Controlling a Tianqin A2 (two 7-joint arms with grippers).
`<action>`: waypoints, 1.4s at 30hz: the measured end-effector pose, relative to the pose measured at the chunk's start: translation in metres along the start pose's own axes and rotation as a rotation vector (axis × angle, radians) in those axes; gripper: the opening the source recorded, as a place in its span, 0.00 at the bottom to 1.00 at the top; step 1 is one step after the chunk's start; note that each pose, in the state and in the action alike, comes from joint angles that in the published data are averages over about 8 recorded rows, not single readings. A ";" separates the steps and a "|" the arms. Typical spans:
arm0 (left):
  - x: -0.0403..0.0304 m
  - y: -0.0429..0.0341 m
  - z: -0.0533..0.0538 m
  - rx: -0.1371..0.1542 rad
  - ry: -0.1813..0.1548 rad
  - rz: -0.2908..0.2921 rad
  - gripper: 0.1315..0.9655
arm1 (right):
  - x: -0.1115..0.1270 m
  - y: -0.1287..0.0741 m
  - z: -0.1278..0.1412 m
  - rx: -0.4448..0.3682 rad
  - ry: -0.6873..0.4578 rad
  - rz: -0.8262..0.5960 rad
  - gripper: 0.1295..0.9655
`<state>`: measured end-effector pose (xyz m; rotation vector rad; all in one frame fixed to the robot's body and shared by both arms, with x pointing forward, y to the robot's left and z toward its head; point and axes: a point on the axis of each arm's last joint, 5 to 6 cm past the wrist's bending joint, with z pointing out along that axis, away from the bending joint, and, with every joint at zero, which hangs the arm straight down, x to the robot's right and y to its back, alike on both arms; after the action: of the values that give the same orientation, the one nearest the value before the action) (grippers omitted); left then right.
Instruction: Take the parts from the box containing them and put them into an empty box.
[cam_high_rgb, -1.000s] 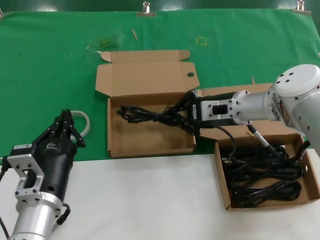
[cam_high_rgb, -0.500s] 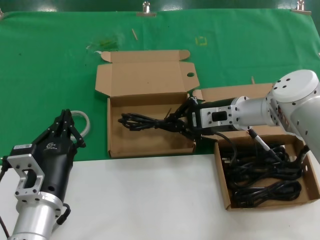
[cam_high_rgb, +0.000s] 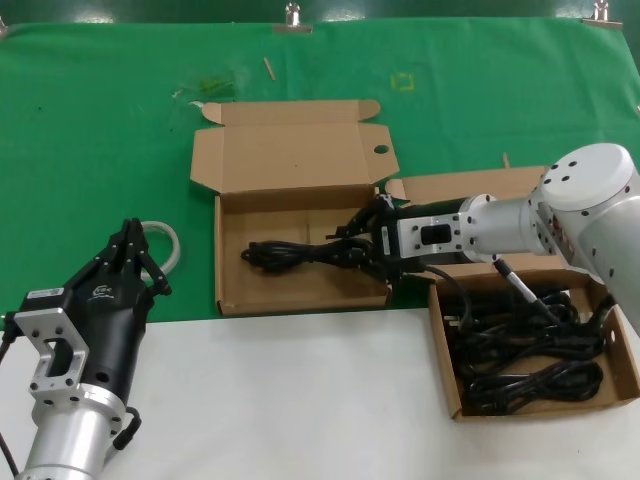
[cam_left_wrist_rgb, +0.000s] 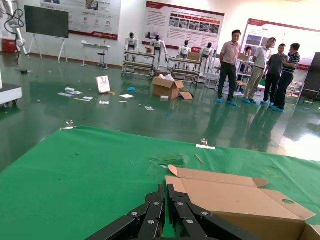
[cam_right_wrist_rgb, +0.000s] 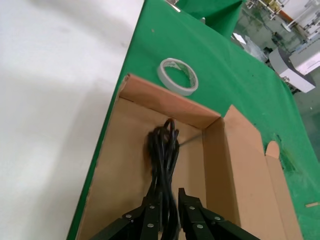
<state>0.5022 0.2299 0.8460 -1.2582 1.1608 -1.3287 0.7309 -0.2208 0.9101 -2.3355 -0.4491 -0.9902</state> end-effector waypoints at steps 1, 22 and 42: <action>0.0000 0.0000 0.000 0.000 0.000 0.000 0.03 | 0.000 -0.001 0.000 0.001 0.002 0.000 0.09; 0.0000 0.0000 0.000 0.000 0.000 0.000 0.03 | 0.002 -0.007 -0.002 0.020 0.039 0.004 0.38; 0.0000 0.0000 0.000 0.000 0.000 0.000 0.25 | -0.014 -0.008 0.002 0.023 0.111 0.090 0.86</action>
<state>0.5022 0.2299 0.8460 -1.2582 1.1607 -1.3287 0.7185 -0.2140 0.9011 -2.2462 -0.3068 -1.0600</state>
